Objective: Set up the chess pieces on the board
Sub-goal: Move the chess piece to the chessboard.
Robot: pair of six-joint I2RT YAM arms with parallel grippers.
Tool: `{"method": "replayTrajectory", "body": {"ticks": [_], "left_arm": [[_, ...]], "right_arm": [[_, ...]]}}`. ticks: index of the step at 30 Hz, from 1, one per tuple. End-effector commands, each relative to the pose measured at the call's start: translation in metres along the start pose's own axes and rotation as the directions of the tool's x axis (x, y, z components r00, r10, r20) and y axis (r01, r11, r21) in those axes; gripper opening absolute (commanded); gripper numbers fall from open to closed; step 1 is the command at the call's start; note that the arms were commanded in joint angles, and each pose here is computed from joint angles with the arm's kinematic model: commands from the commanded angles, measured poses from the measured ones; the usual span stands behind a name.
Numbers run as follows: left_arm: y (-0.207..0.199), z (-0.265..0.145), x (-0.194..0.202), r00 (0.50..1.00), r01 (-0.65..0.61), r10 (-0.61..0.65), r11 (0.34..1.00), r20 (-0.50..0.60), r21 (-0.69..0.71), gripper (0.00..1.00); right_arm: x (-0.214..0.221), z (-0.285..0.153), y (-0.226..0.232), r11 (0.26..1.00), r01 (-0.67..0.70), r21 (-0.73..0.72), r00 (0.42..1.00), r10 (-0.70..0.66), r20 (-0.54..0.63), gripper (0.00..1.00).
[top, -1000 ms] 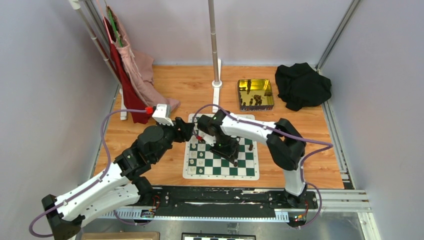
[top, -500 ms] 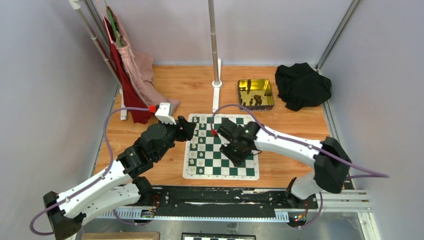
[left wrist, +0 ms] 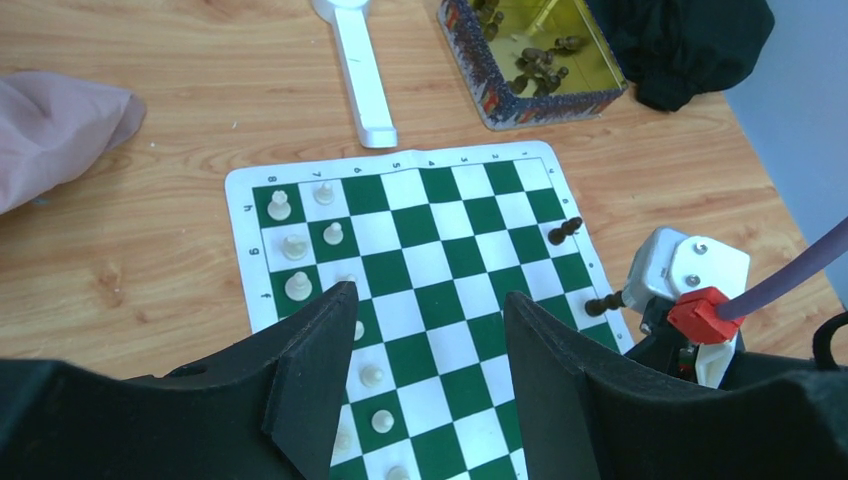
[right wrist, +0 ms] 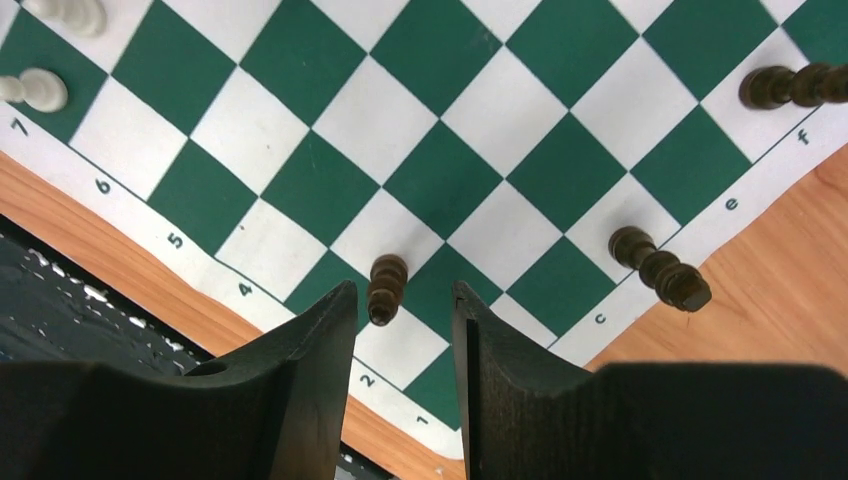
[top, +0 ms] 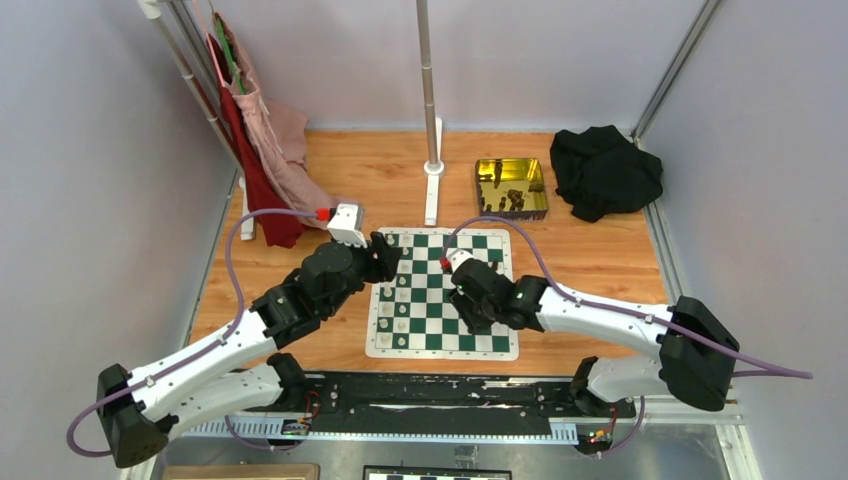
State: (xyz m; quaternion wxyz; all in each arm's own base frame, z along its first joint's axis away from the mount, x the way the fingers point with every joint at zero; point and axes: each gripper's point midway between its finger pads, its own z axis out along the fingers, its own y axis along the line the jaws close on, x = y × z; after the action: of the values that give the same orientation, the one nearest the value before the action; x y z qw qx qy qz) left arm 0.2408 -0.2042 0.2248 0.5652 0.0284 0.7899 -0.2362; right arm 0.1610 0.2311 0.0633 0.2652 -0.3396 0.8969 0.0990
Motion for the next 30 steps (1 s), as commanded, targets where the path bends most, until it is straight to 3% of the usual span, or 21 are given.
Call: {"method": "replayTrajectory", "body": {"ticks": [1,30], "left_arm": [[-0.014,0.001,-0.019,0.998,0.028,-0.03,0.999,0.047,0.031,0.61],[-0.018,0.006,-0.015,0.999,0.025,-0.026,0.999,0.036,0.034,0.61]], "right_arm": [[-0.011,0.006,0.003,1.0,-0.007,0.017,0.998,0.006,0.055,0.44],[0.021,0.008,0.012,0.999,-0.035,-0.021,0.998,0.034,-0.044,0.35]]}}
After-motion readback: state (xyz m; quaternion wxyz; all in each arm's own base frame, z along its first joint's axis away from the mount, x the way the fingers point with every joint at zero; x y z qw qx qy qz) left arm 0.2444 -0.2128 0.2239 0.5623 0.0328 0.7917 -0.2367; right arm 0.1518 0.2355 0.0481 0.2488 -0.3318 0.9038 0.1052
